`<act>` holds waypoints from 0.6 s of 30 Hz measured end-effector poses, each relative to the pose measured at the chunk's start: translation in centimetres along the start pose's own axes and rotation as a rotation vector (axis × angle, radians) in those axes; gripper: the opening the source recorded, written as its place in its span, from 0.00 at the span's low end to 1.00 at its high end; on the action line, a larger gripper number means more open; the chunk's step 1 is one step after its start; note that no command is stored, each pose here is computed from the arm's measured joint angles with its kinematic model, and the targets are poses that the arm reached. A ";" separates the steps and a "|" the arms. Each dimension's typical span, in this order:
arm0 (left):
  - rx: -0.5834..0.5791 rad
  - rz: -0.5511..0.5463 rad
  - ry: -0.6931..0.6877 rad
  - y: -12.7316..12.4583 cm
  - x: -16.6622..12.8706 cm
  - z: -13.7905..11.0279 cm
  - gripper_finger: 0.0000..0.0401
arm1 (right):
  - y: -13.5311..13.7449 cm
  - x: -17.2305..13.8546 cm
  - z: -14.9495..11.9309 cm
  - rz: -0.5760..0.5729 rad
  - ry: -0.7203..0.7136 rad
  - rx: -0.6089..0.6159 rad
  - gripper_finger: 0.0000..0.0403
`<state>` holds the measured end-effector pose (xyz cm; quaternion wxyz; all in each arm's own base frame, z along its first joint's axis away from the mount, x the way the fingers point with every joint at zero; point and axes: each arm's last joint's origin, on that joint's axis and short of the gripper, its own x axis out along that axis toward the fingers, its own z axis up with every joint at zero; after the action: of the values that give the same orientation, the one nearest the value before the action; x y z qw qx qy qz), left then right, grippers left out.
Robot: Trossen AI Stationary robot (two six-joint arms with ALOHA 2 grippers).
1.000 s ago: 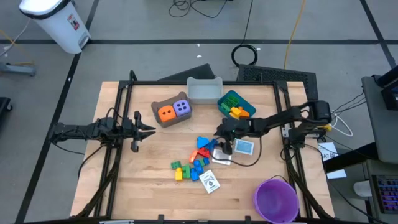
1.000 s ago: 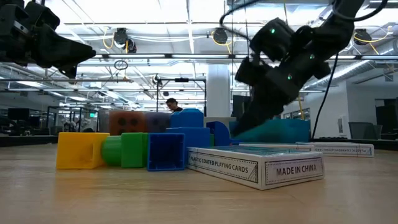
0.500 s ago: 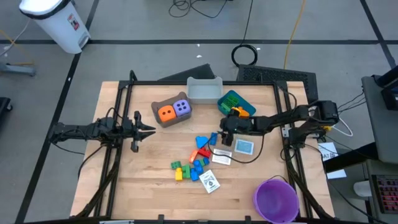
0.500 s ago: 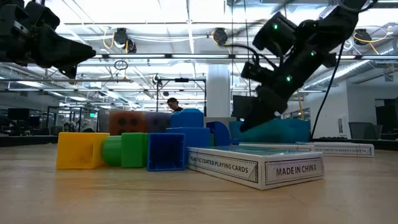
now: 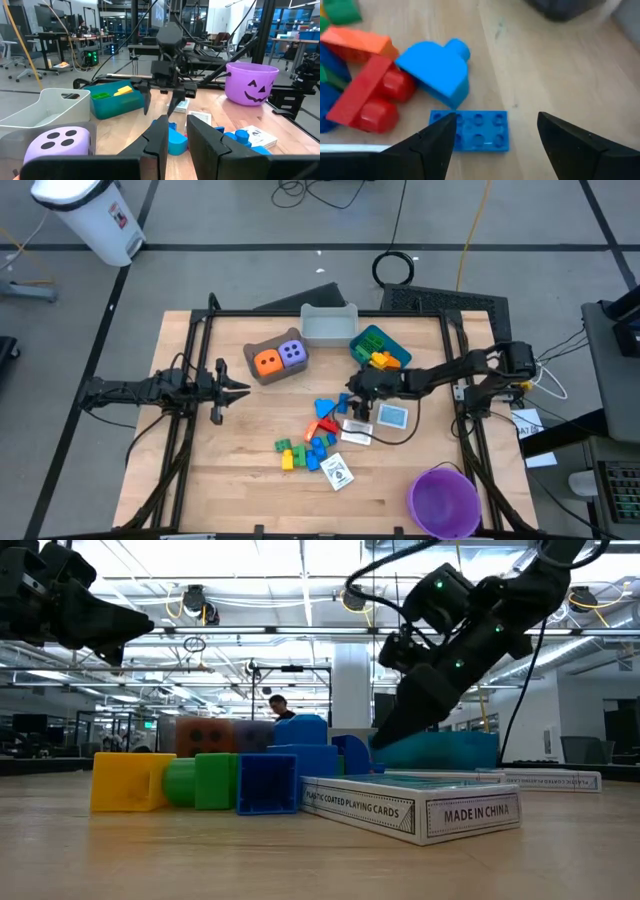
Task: Pick & Place Toys
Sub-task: Put the blue 8 studs game piece into the blue bin
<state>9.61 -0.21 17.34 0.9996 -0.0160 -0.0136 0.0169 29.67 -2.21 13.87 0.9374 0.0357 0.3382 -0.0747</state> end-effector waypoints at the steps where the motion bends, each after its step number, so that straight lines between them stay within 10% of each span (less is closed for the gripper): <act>1: 0.000 0.000 0.000 0.0 0.0 0.0 0.19 | 0.1 0.2 -0.3 0.012 0.016 -0.002 0.67; 18: 0.000 0.000 0.000 0.0 0.0 0.0 0.19 | 0.0 -2.0 -1.5 -0.089 0.215 -0.044 0.67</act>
<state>9.61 -0.20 17.34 0.9996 -0.0160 -0.0136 0.0170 27.27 -1.80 14.01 0.8920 0.0076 0.4397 -0.1046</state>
